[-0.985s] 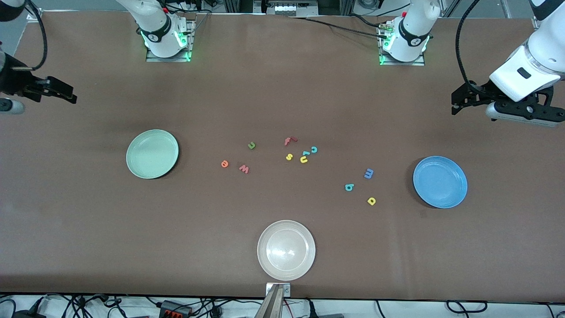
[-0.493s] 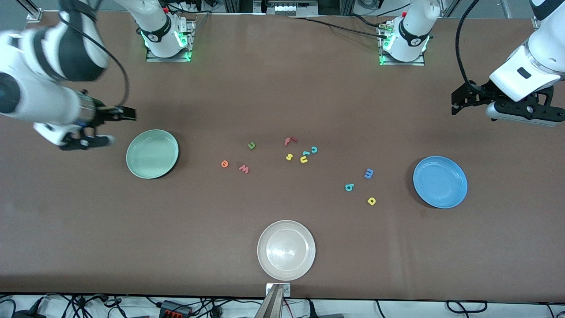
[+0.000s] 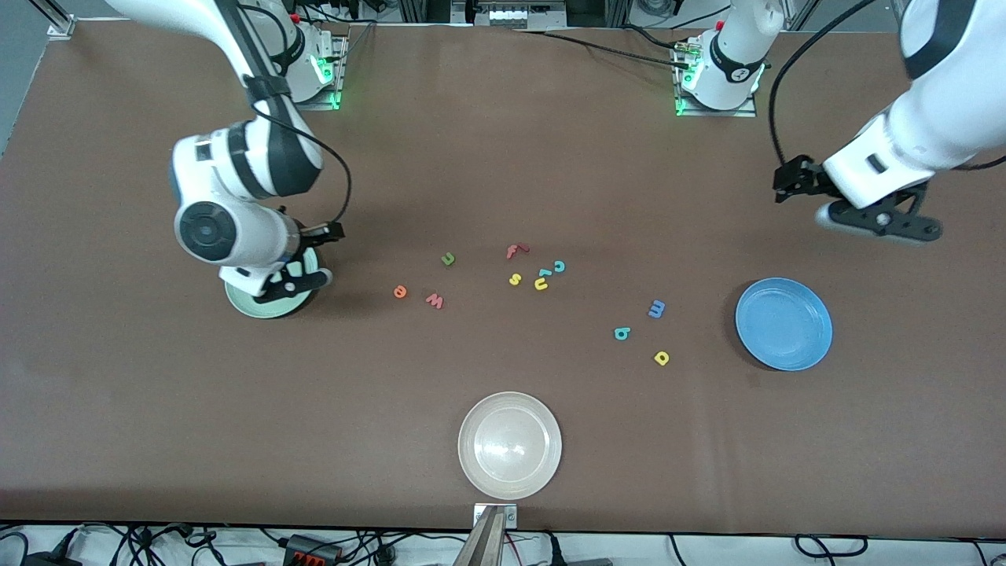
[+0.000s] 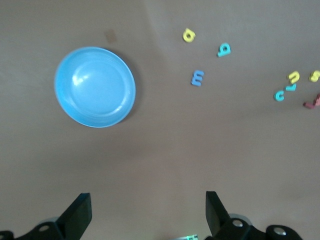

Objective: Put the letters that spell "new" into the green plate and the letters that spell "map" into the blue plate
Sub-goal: 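Reach the right gripper toward the letters while the left gripper follows, then grasp the orange e with the right gripper while the left grasps E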

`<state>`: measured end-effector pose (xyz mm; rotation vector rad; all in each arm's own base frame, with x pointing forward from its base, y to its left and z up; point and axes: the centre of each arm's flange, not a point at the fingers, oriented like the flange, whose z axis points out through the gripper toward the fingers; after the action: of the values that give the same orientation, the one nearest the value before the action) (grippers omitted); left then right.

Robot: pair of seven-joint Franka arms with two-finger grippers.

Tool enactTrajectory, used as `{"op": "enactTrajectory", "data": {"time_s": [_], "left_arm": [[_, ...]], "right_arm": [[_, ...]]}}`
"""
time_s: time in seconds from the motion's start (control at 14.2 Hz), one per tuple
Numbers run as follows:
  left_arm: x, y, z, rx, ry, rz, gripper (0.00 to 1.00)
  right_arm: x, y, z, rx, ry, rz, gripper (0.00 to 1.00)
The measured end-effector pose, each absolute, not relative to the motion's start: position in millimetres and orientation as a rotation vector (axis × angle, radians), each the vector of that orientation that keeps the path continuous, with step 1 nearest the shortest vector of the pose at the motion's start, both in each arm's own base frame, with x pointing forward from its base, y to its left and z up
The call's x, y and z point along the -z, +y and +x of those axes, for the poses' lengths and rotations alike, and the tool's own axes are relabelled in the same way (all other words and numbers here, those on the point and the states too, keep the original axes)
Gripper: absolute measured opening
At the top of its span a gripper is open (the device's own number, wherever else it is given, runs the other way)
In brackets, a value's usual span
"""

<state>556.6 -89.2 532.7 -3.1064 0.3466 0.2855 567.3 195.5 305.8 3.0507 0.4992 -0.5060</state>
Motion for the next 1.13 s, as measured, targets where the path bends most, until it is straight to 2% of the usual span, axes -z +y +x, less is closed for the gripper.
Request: {"op": "enactTrajectory", "data": {"time_s": [0.21,0.56,0.84,0.91,0.99,1.06,1.13], "left_arm": [[-477,-118,575,-0.368,0.429,-3.089,1.0],[-373,-139,612,-0.329,0.67,-3.064,1.0],[-303,-159,617,-0.258,0.788,-2.992,1.0],[-287,-165,615,-0.234,0.807,-2.991,0.97],[-271,-168,612,-0.212,0.819,-2.993,0.97],[-255,-169,608,-0.194,0.827,-2.996,0.9],[-241,-170,605,-0.18,0.832,-3.0,0.81]], "right_arm": [[-277,226,569,0.422,0.572,3.043,1.0],[-225,267,564,0.325,0.748,3.015,1.0],[-212,289,564,0.21,0.833,3.011,0.96],[-209,292,564,0.194,0.841,3.01,0.9],[-205,294,564,0.185,0.849,3.008,0.9],[-201,296,563,0.183,0.856,3.006,0.83],[-198,298,562,0.18,0.863,3.003,0.8]]}}
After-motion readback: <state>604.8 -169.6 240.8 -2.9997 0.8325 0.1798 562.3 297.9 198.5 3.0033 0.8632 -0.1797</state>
